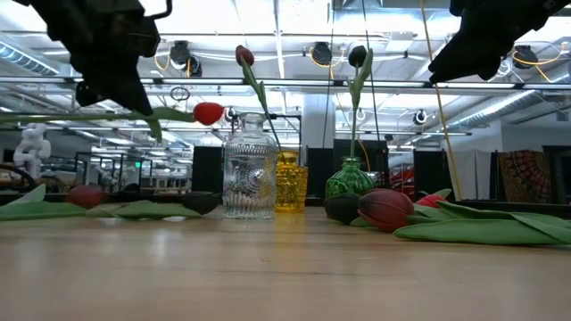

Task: Sort flowers into vase by color
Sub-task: Put the bottom left orange flower in the transparent flower vase

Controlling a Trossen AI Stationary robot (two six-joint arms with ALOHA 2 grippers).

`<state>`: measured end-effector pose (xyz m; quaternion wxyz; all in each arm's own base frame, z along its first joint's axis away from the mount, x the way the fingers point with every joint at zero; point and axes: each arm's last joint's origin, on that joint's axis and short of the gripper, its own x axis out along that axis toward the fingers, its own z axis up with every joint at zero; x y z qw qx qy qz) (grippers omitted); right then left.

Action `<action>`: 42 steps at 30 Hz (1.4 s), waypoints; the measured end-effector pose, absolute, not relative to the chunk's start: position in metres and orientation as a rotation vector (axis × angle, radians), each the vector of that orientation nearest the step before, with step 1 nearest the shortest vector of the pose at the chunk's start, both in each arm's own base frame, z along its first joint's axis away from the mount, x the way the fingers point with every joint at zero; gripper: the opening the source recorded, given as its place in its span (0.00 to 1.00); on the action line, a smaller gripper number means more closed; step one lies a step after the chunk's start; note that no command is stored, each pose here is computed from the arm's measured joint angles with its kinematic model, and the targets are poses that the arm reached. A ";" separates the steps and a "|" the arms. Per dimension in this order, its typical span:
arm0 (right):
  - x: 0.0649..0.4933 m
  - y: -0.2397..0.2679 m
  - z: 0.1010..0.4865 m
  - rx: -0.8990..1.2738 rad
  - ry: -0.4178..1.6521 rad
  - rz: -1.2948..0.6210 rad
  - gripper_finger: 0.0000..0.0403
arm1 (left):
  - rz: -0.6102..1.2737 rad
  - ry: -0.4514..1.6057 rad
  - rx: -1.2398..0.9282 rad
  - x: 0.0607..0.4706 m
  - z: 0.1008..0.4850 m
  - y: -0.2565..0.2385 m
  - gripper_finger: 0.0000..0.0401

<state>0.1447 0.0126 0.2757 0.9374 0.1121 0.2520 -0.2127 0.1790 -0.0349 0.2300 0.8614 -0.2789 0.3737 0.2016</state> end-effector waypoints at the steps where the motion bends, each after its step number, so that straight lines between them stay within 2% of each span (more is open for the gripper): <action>1: 0.145 0.013 0.276 0.229 0.515 -0.434 0.48 | 0.414 0.788 -0.580 0.178 0.230 -0.037 0.03; 6: 0.145 0.013 0.276 0.229 0.515 -0.434 0.48 | 0.315 0.710 -0.530 0.181 0.237 -0.049 0.03; 15: 0.146 0.013 0.278 0.242 0.486 -0.427 0.48 | 0.067 0.170 -0.310 0.195 0.294 -0.054 0.03; 19: 0.147 0.013 0.278 0.239 0.484 -0.425 0.48 | 0.065 -0.057 -0.137 0.194 0.319 -0.053 0.03; 23: 0.147 0.013 0.278 0.237 0.483 -0.425 0.48 | 0.138 -0.182 0.003 0.195 0.331 -0.051 0.03; 28: 0.147 0.013 0.279 0.237 0.482 -0.424 0.48 | 0.215 -0.227 0.097 0.203 0.333 -0.042 0.03; 42: 0.147 0.013 0.279 0.229 0.477 -0.420 0.48 | 0.306 -0.266 0.143 0.251 0.308 -0.032 0.03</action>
